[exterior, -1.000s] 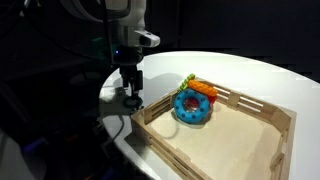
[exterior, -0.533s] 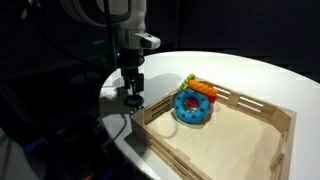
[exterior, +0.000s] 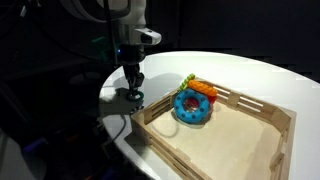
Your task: Pick up the green ring from the table and put it on the tray
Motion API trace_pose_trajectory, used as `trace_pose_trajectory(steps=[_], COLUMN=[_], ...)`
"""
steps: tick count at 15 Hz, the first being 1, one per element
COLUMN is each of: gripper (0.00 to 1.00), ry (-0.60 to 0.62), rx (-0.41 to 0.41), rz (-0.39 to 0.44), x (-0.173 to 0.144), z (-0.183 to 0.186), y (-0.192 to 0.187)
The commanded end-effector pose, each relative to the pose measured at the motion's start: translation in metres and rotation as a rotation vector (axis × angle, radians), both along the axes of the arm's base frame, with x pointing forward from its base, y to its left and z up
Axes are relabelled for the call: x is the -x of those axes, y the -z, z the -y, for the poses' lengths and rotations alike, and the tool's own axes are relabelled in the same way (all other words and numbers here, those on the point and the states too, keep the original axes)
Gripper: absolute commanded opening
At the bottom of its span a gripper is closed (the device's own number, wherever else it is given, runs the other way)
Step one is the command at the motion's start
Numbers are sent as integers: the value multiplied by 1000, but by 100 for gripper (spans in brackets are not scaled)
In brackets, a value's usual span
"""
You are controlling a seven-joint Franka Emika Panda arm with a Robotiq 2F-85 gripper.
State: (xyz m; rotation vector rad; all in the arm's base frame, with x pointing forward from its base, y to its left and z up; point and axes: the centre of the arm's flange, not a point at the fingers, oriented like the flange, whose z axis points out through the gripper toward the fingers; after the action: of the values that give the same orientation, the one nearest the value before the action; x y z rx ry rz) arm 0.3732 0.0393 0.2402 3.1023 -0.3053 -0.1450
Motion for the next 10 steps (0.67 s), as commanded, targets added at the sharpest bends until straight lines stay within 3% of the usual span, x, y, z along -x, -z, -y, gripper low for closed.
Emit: trace_pose_trajectory(steps=[1,3,10], gripper=[1,6,6], ry=[10,13,60], rx=[-7,-2,27], rz=[18,23,74], x=[11,9,1], z=[6,7,29], y=[-10,-17,-70])
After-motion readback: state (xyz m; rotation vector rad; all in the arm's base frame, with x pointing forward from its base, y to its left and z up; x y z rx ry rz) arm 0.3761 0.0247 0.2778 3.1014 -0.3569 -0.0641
